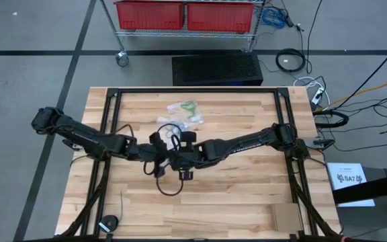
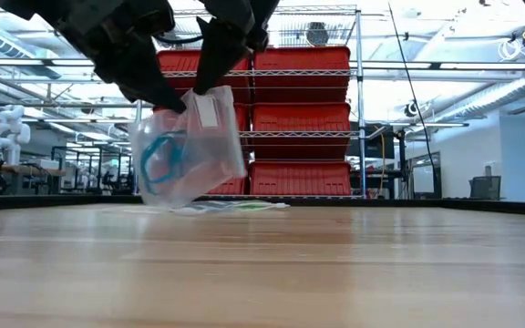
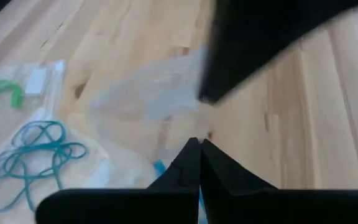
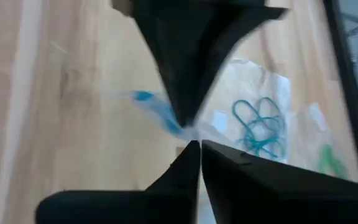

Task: Sort rubber bands
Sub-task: Close the bottom transparent zip bag

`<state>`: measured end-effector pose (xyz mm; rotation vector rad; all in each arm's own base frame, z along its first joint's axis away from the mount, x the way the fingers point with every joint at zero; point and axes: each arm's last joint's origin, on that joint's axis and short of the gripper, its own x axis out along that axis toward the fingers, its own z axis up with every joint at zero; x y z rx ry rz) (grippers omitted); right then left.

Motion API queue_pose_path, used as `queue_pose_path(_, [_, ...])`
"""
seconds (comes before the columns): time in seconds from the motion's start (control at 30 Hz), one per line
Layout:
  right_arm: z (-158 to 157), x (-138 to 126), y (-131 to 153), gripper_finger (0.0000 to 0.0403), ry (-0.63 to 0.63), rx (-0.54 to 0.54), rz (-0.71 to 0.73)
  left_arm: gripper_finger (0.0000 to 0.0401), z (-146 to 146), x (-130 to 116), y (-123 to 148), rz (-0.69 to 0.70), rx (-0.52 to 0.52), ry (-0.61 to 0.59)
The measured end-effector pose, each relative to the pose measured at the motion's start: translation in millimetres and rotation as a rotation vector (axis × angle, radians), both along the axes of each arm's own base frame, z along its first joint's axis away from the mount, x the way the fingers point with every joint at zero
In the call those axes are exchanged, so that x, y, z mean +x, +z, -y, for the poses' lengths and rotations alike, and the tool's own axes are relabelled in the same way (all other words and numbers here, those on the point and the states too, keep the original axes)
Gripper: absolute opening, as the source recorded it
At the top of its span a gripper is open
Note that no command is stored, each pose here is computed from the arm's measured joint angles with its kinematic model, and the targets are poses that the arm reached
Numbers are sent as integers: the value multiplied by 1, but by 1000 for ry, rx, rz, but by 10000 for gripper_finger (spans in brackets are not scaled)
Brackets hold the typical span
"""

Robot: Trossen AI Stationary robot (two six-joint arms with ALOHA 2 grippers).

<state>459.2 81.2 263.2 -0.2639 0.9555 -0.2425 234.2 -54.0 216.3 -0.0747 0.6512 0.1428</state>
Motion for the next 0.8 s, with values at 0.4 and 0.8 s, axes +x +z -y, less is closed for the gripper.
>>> queue_pose_path(0.4, [-3,-52,50,141,-33,12,-80,2,23,-9,-3,-43,24,-110])
queue_pose_path(0.8, [-17,-84,-59,151,108,168,216,1,26,-25,13,20,44,-143])
